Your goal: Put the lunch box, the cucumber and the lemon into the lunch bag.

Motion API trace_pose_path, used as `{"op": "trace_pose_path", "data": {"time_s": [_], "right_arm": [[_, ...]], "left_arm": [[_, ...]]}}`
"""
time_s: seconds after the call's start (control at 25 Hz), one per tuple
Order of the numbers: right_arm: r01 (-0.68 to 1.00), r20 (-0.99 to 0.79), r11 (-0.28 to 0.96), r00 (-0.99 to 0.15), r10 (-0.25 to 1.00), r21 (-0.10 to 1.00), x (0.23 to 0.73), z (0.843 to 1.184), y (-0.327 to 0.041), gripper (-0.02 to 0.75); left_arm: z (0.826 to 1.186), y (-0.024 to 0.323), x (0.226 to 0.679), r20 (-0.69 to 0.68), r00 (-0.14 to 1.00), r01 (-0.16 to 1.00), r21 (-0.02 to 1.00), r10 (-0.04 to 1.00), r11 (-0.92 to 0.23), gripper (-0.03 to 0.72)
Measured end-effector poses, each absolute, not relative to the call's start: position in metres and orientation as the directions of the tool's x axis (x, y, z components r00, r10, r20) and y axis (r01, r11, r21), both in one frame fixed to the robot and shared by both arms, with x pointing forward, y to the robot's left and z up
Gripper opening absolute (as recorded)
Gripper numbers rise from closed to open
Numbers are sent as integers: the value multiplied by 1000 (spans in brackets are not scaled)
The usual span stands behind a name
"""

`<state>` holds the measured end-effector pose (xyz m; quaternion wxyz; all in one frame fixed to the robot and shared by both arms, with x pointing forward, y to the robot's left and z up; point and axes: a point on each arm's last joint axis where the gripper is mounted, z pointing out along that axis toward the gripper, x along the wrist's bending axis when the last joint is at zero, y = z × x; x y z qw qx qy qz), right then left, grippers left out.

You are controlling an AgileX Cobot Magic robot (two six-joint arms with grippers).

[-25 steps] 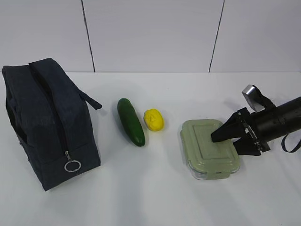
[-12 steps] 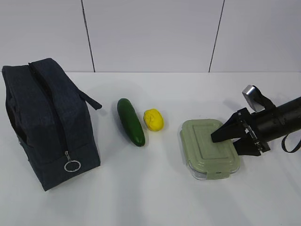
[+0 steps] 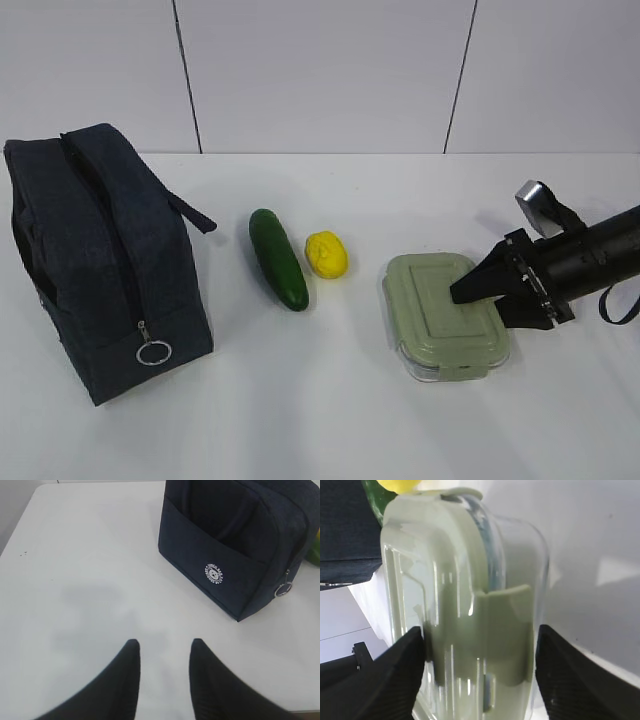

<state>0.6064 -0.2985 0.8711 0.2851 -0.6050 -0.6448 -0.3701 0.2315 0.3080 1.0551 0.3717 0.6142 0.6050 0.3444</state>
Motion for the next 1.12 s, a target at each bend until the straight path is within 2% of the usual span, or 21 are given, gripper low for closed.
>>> {"op": "trace_pose_path", "data": {"time_s": [0.8, 1.12], "right_arm": [[991, 822, -22, -98, 560, 133, 608, 872, -298, 430], [991, 823, -21, -98, 559, 132, 608, 872, -298, 420]], "left_arm": [[1055, 308, 231, -27, 31, 487, 873, 999, 8, 242], [1055, 308, 231, -27, 31, 487, 873, 999, 8, 243]]}}
